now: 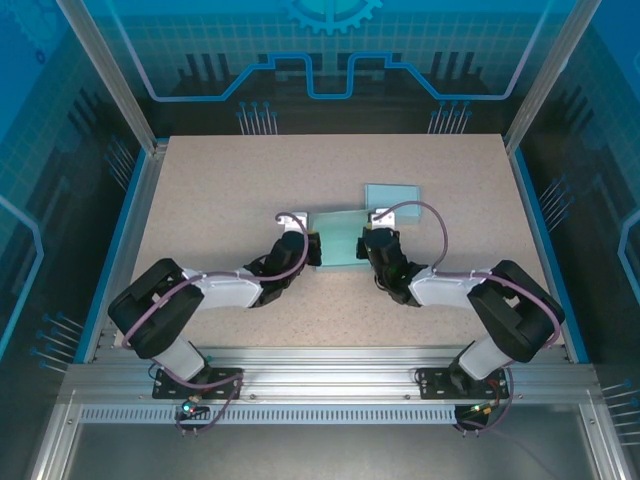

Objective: Fold the paper box

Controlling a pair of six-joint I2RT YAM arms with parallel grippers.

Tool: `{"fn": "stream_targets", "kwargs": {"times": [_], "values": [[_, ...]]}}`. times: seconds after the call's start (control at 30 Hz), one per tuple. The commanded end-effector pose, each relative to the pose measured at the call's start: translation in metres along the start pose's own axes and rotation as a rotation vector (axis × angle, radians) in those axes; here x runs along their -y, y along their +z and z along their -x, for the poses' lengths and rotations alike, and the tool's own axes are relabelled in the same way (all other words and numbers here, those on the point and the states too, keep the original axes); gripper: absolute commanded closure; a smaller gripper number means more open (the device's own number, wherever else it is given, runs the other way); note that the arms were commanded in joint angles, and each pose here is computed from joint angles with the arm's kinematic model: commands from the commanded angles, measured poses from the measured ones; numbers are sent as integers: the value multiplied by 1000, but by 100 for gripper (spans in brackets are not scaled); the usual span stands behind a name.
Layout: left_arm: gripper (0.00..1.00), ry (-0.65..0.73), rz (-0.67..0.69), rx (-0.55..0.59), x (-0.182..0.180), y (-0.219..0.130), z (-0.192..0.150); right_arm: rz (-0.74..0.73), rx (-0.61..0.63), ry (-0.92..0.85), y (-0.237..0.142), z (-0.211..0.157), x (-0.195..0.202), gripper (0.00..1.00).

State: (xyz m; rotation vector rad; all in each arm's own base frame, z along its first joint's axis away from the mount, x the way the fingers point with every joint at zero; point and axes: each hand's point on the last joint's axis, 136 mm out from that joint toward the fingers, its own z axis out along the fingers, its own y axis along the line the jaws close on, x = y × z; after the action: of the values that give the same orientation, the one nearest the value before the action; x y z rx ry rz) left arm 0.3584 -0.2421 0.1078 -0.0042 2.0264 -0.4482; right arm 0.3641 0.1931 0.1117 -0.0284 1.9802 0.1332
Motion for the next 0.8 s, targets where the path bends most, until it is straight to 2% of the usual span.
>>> {"fn": "stream_targets", "kwargs": {"times": [0.0, 0.5, 0.77], "values": [[99, -9, -61, -76, 8, -9, -32, 86, -35, -1, -13, -19, -21, 100], [98, -25, -65, -119, -4, -11, -68, 30, -83, 24, -25, -50, -1, 100], [93, -32, -56, -120, -9, -14, -71, 15, -130, 10, -24, -66, -1, 100]]}}
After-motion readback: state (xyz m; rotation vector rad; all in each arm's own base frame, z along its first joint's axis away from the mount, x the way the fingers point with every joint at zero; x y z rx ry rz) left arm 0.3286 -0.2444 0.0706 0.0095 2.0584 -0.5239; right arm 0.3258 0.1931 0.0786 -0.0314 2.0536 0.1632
